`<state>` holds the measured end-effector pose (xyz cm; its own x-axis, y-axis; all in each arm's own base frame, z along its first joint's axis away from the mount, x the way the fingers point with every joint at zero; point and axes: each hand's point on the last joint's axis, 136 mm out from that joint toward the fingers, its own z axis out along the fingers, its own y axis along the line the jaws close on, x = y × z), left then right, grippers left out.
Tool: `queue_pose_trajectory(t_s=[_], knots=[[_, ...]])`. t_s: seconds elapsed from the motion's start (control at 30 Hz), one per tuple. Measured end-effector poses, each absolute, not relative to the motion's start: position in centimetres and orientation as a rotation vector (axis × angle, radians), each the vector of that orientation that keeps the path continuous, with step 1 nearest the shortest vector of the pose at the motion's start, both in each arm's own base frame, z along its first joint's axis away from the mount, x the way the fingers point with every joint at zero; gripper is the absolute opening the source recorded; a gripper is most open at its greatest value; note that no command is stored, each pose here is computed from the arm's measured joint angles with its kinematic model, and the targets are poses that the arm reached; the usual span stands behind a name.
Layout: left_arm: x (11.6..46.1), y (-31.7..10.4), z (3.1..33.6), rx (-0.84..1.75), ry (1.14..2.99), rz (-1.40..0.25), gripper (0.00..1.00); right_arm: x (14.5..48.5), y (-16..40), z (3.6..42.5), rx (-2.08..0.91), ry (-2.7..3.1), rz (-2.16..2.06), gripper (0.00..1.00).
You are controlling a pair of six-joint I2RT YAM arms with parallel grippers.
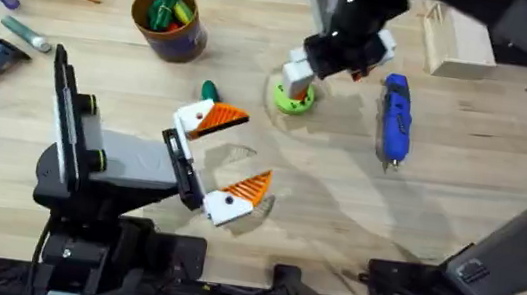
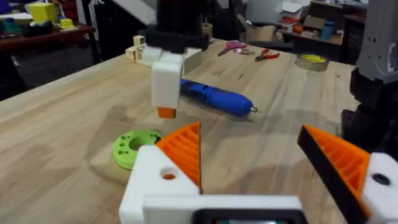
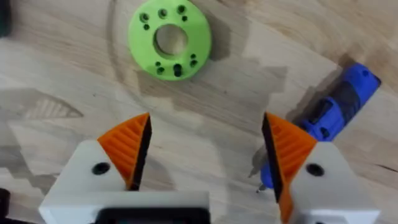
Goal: Pick up the gripper from the table and insert it into the empty holder that is missing its gripper. Then pick up a screw, insert it into the mounting hole, and use the screwdriver to tighten it. Finally, clean up the table by picking up the vegetable and placing it into the bucket.
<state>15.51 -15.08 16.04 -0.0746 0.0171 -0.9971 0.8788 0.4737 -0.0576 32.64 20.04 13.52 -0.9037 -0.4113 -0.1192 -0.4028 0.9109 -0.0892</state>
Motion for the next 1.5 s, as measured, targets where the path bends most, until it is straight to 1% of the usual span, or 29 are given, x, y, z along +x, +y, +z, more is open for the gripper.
queue_pose_trajectory(t_s=[0.17,0.23,0.33,0.5,0.73,0.87,1.1,1.2,1.37,1.5], knots=[[15.5,-15.1,16.0,0.828,1.477,-0.867,0.985,32.8,21.5,11.7,-0.617,2.954,-0.098,0.888],[15.5,-15.1,16.0,0.828,1.477,-0.867,0.985,33.0,22.0,11.1,-0.608,2.955,-0.095,0.824],[15.5,-15.1,16.0,0.828,1.477,-0.867,0.985,33.3,22.5,10.5,-0.595,2.954,-0.091,0.775],[15.5,-15.1,16.0,0.828,1.477,-0.867,0.985,33.7,23.1,9.2,-0.555,2.968,-0.081,0.666],[15.5,-15.1,16.0,0.828,1.477,-0.867,0.985,33.9,23.3,8.0,-0.504,2.963,-0.066,0.645],[15.5,-15.1,16.0,0.828,1.477,-0.867,0.985,33.3,22.8,6.9,-0.496,2.988,-0.084,0.632],[15.5,-15.1,16.0,0.828,1.478,-0.867,0.985,33.4,23.6,6.2,-0.488,2.981,-0.022,0.568],[15.5,-15.1,16.0,0.828,1.477,-0.867,0.985,33.6,23.9,6.2,-0.484,2.975,-0.002,0.514],[15.5,-15.1,16.0,0.828,1.477,-0.867,0.985,33.6,24.0,6.2,-0.482,2.973,0.008,0.456],[15.5,-15.1,16.0,0.828,1.477,-0.867,0.985,33.6,24.0,6.2,-0.482,2.972,0.008,0.427]])
